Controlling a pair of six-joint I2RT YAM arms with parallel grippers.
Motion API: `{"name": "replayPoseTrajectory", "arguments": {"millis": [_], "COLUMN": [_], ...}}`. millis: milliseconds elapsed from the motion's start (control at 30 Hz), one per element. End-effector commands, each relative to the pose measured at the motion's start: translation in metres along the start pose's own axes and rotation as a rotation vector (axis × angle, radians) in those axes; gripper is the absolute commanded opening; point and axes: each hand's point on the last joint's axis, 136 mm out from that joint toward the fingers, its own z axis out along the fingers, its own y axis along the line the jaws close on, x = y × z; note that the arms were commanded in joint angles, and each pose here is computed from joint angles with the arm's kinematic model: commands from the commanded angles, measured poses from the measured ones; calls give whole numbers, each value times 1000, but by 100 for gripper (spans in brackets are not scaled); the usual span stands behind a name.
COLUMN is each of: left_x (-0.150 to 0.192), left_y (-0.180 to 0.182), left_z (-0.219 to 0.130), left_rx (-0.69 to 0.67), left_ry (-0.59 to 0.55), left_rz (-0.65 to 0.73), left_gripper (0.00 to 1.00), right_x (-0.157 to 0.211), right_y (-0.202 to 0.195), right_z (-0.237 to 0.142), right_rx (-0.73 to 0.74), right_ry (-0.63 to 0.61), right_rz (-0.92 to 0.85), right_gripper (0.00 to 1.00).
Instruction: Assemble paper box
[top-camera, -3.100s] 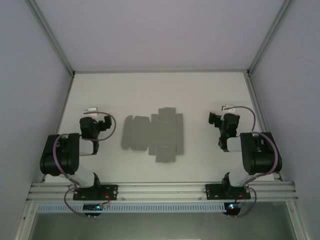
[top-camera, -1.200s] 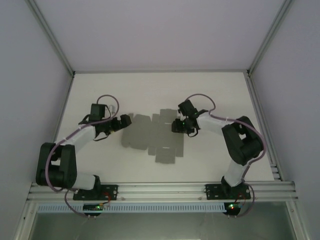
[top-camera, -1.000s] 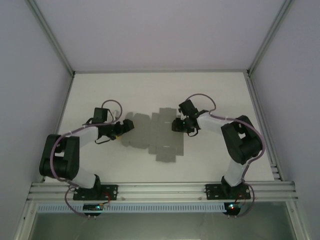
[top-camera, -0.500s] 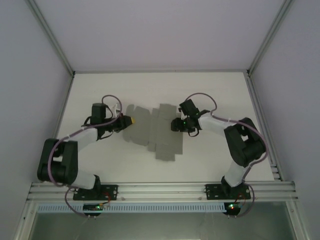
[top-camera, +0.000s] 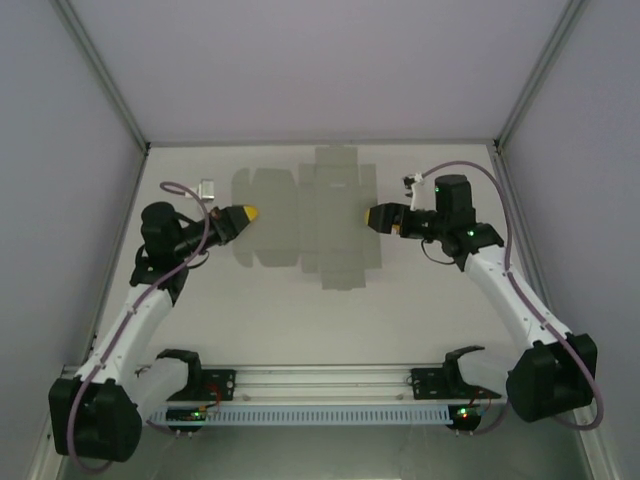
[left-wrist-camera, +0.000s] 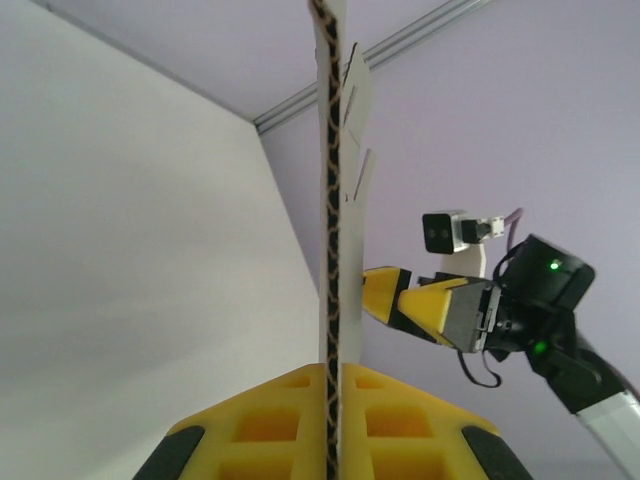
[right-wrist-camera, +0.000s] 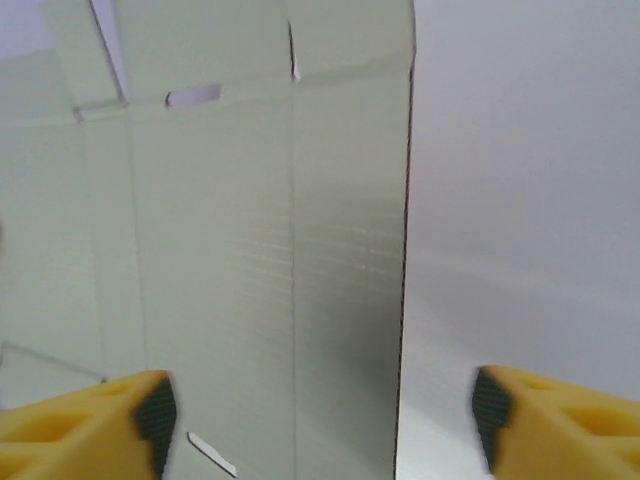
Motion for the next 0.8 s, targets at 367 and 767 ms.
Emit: {"name": "replayPoseTrajectory", "arguments": {"millis": [367,767], "left_x": [-18,-8], "left_y": [-30,71], "left_z": [-8,-48], "left_rx": [42,-530], "left_ry": [-65,-144], "left_rz": [22,-8], "left_gripper": [0,100], "right_x": [18,37], "right_y": [40,-16], "right_z": [-14,-1], "right_rx": [-241,69], "right_ry": [71,131], "right_rz": [18,-32], "right_gripper": [26,0]}}
